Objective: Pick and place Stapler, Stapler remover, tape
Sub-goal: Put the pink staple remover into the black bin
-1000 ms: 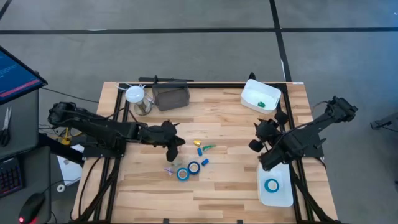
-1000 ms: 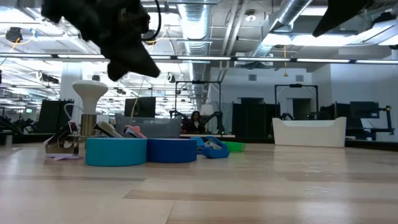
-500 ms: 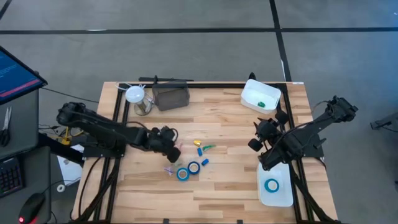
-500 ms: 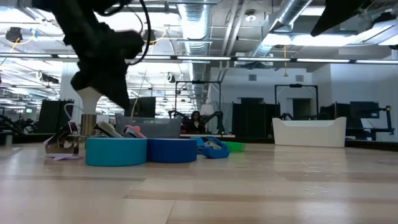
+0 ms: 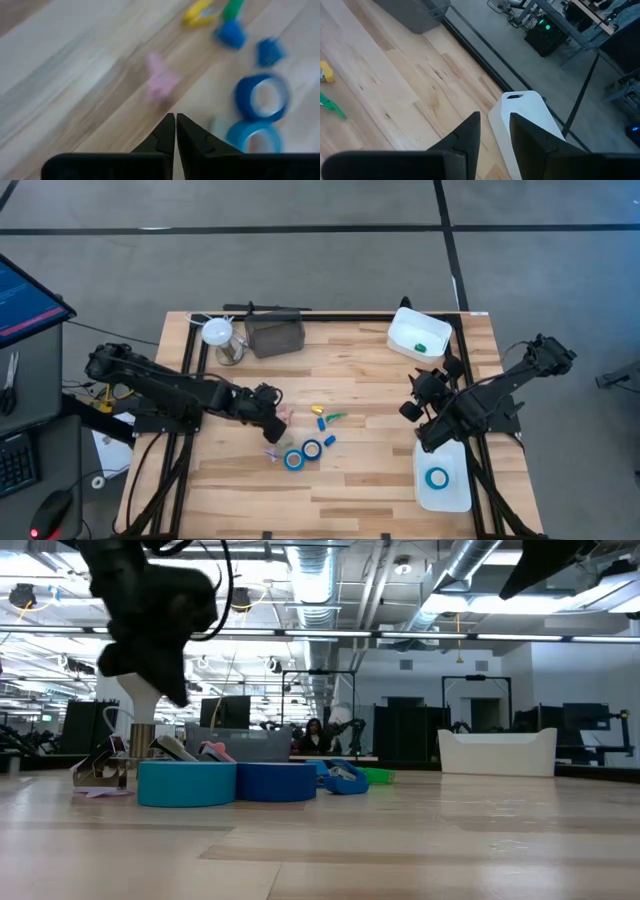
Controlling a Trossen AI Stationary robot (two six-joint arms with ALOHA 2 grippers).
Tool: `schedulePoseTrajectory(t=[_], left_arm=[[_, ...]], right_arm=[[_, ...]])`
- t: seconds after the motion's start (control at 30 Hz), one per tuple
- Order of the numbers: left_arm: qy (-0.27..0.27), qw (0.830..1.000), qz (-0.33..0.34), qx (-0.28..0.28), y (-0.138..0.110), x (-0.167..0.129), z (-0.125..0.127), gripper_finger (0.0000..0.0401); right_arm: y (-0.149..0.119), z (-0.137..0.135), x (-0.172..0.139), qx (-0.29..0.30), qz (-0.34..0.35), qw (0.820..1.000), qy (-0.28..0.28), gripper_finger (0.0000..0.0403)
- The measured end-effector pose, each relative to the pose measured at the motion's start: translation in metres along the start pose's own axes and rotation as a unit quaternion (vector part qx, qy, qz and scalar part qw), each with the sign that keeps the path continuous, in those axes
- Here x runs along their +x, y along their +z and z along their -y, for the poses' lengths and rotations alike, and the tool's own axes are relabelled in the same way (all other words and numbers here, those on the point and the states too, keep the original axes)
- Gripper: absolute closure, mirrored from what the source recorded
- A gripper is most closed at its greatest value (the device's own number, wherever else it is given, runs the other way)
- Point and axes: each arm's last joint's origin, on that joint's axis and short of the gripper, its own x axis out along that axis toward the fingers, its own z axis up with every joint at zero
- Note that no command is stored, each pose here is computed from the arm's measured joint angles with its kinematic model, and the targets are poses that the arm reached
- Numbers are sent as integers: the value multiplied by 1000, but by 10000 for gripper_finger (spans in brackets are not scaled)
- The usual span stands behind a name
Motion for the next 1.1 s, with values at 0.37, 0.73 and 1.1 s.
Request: schedulePoseTrajectory(t=[0.37,0.73,1.1], left_arm=[[-4,999,-37,-10,-12,17,-14,280],[-23,999,-7,-31,-2,25,-19,224],[-40,999,8,-14,1,34,-13,228]], right_arm=[[1,1,2,2,-3,1000,-5,306],[1,1,2,-6,-4,1000,-5,306],[1,1,2,-10,-4,1000,-5,306]])
